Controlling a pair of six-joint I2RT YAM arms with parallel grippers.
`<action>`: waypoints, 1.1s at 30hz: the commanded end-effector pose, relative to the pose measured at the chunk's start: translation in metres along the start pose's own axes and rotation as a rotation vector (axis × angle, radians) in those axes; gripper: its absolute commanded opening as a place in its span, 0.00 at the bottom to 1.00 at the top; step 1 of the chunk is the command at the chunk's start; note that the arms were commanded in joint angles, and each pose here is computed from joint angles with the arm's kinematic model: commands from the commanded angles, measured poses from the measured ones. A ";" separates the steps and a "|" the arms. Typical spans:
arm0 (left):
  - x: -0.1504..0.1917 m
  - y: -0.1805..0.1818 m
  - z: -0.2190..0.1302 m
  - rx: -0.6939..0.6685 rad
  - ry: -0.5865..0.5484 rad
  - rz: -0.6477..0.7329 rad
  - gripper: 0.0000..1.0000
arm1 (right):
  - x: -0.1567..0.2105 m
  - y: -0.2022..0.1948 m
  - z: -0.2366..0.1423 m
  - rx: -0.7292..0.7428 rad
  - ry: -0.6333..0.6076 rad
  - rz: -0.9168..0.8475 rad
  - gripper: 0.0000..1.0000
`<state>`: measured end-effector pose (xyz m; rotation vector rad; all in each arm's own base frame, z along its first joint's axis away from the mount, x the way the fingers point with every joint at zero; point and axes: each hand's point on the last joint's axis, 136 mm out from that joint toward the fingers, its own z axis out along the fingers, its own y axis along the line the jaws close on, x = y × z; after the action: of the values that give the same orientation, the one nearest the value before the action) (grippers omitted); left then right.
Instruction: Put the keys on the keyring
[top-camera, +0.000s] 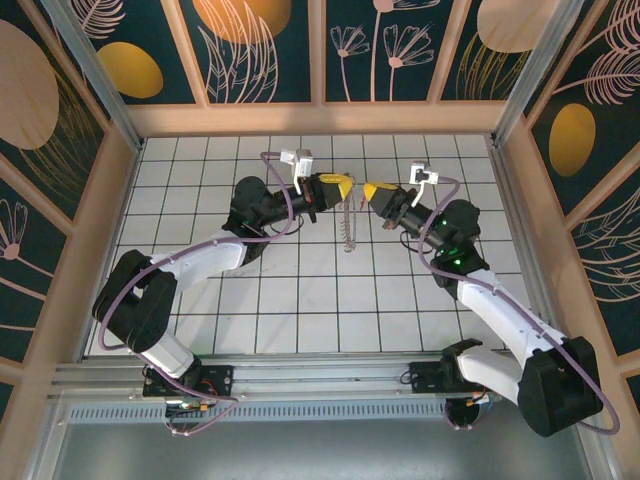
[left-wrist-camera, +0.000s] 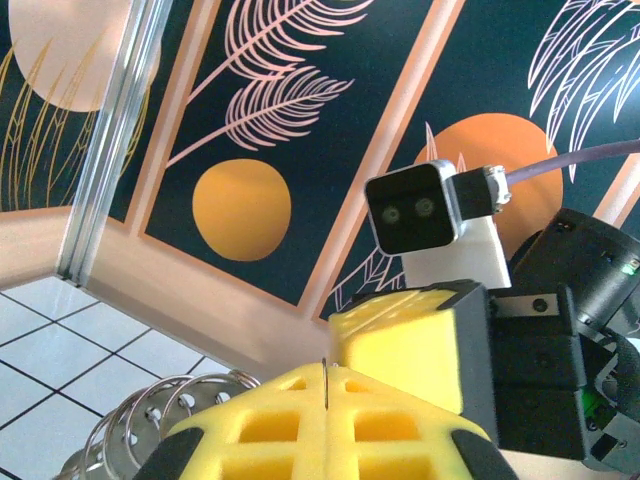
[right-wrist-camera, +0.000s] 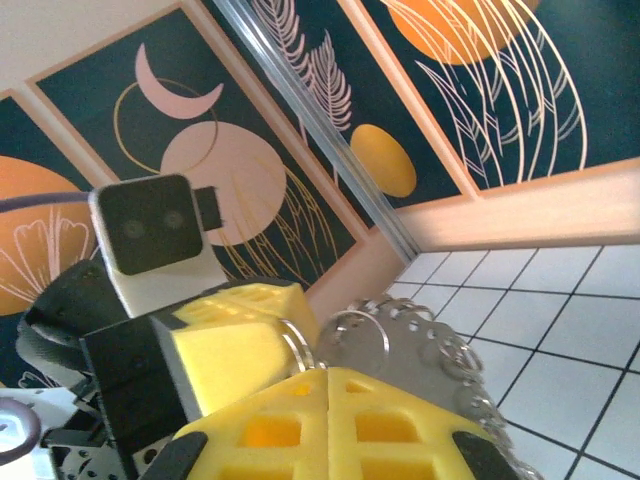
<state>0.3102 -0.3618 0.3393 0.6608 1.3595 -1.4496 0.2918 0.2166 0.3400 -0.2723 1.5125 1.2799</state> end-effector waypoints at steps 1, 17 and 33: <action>-0.016 -0.018 -0.001 0.060 -0.049 0.055 0.00 | -0.014 0.018 -0.005 -0.064 -0.053 -0.029 0.00; -0.011 -0.018 0.000 0.075 -0.038 0.042 0.00 | -0.028 0.033 0.010 -0.124 -0.070 -0.053 0.00; -0.011 -0.020 0.001 0.086 -0.036 0.038 0.00 | -0.027 0.033 0.022 -0.132 -0.056 -0.045 0.00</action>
<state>0.3051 -0.3629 0.3423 0.6846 1.3319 -1.4718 0.2962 0.2328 0.3582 -0.3093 1.4525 1.3246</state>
